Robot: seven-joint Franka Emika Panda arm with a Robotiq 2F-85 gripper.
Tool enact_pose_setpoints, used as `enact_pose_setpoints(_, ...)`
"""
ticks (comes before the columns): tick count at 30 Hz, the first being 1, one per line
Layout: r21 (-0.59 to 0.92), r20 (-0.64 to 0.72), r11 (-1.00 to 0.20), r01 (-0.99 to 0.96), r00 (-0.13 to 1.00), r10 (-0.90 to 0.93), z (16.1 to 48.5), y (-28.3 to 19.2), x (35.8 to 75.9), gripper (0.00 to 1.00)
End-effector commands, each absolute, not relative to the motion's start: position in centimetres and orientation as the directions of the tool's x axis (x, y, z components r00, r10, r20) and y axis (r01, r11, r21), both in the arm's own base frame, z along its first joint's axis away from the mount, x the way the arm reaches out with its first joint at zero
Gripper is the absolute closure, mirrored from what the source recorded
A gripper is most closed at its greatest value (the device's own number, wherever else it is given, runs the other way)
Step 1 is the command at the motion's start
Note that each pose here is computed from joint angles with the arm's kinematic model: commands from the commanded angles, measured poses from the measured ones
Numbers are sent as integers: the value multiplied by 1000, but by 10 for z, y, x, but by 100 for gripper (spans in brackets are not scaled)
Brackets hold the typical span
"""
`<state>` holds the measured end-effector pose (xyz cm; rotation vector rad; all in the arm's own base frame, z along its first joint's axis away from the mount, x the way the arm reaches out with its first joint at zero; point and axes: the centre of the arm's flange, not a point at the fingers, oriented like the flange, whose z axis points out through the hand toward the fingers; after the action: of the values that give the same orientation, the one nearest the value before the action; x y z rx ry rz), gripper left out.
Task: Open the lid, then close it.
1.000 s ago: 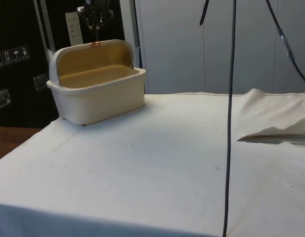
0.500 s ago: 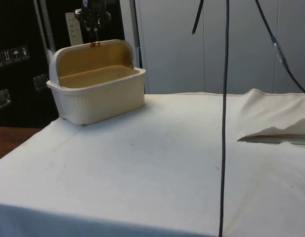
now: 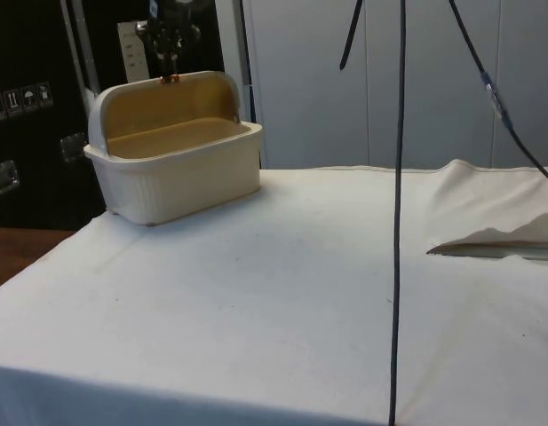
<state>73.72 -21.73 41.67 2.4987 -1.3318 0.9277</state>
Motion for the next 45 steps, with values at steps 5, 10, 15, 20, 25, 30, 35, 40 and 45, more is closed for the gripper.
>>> enact_pose_setpoints(5,-134,583,-571,-810,401,-707,408,-217,739,100)
enact_pose_setpoints(10,-132,575,-555,-822,392,-718,398,-218,740,100)
enact_pose_setpoints(15,-132,570,-546,-828,387,-725,394,-218,740,100)
enact_pose_setpoints(20,-137,563,-534,-834,378,-734,396,-218,739,100)
enact_pose_setpoints(25,-139,553,-525,-839,375,-745,400,-218,739,100)
enact_pose_setpoints(30,-135,555,-527,-839,377,-742,404,-217,740,100)
enact_pose_setpoints(35,-133,523,-512,-849,378,-764,408,-213,738,100)
enact_pose_setpoints(40,-134,506,-503,-854,377,-776,411,-211,738,100)
enact_pose_setpoints(45,-131,486,-491,-861,376,-789,413,-208,738,100)
